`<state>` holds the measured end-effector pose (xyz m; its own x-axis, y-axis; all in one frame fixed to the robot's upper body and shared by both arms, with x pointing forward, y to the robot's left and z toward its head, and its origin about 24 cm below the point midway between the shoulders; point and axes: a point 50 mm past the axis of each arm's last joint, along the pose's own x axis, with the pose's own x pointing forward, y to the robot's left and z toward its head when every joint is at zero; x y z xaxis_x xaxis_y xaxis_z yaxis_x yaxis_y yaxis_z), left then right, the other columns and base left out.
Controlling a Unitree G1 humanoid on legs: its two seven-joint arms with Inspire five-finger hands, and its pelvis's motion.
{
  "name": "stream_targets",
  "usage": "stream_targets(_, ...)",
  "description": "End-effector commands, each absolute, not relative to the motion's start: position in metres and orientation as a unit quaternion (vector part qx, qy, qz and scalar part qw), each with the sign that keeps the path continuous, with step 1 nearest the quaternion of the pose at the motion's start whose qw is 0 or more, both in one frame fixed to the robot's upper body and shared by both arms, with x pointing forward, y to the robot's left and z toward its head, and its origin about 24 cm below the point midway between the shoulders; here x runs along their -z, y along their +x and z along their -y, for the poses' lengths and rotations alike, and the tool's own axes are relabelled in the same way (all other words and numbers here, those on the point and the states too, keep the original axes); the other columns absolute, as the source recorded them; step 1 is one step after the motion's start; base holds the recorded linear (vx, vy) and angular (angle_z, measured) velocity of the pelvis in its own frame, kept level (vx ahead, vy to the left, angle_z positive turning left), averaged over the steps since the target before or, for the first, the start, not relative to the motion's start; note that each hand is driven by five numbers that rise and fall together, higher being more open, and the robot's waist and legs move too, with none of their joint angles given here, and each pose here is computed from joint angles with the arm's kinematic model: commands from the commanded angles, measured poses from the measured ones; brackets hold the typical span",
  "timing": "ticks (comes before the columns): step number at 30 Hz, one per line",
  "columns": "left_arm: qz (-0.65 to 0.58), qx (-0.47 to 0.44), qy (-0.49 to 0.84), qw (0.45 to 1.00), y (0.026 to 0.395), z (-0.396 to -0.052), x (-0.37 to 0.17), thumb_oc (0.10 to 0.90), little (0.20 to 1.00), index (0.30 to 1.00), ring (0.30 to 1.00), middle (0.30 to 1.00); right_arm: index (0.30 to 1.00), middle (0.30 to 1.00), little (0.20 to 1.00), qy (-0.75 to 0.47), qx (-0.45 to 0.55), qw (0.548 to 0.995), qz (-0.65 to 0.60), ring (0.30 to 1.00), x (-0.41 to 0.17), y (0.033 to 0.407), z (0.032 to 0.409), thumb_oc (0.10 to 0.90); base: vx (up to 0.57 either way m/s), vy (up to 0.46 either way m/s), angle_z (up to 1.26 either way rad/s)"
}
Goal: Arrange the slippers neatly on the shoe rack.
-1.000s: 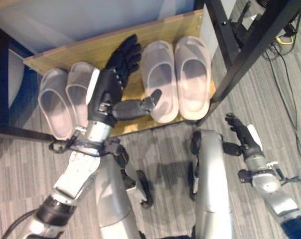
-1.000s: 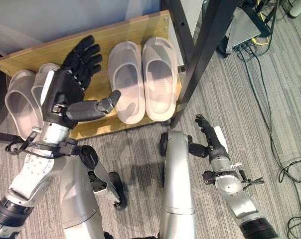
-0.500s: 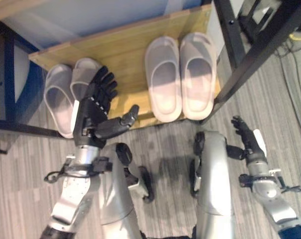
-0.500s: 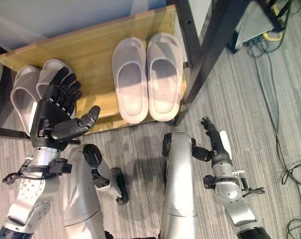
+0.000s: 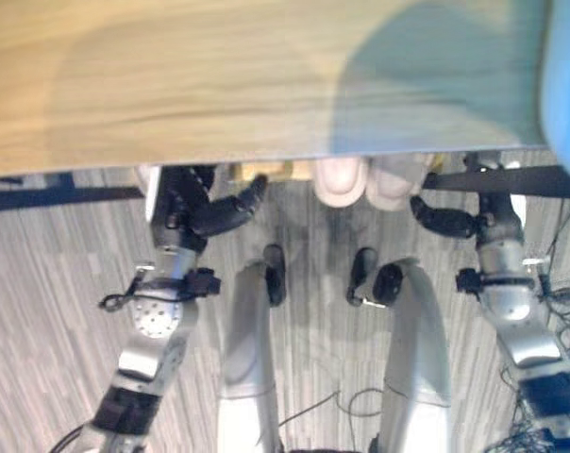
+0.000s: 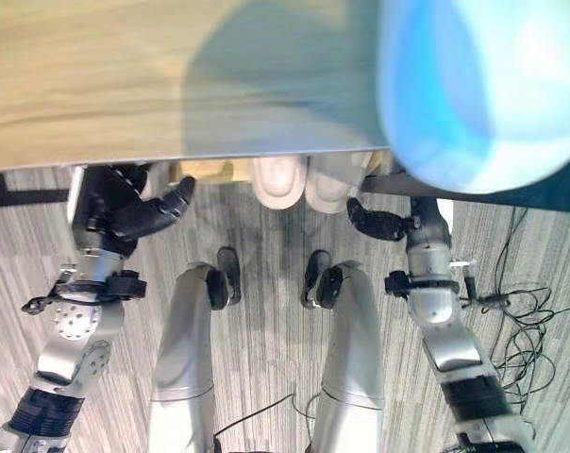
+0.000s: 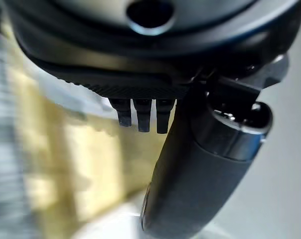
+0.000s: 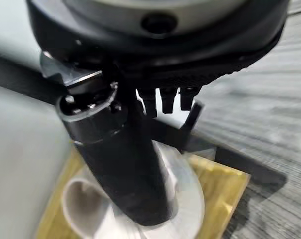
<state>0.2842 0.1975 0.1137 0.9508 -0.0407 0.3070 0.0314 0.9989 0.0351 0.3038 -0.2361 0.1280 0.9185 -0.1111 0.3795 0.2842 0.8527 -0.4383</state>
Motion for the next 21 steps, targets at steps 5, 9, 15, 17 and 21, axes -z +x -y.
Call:
stream_targets(5,0.062,0.035,0.084,0.994,0.264,-0.200,-0.048,0.800,0.900,0.900,0.900,0.900,0.900,0.900,0.900,-0.267,0.011,0.957,0.114,0.900,-0.069,0.284,0.211,0.800,-0.02,-0.062,0.09)
stream_targets(9,-0.002,0.035,0.120,0.992,0.259,-0.199,-0.016,0.800,0.900,0.900,0.900,0.900,0.900,0.900,0.900,-0.267,-0.001,0.963,0.035,0.900,-0.031,0.278,0.212,0.800,0.00,-0.064,0.13)
stream_targets(15,-0.112,0.044,0.164,0.979,0.239,-0.199,0.034,0.800,0.900,0.900,0.900,0.900,0.900,0.900,0.900,-0.263,-0.027,0.960,-0.087,0.900,0.024,0.255,0.211,0.800,0.13,-0.074,0.10)
stream_targets(17,-0.136,0.043,0.172,0.975,0.232,-0.199,0.045,0.800,0.900,0.900,0.900,0.900,0.900,0.900,0.900,-0.262,-0.038,0.957,-0.116,0.900,0.037,0.247,0.209,0.800,0.09,-0.051,0.12)
stream_targets(21,-0.206,0.043,0.188,0.959,0.212,-0.200,0.075,0.800,0.900,0.900,0.900,0.900,0.900,0.900,0.900,-0.251,-0.066,0.952,-0.165,0.900,0.059,0.231,0.203,0.800,0.16,-0.037,0.04)
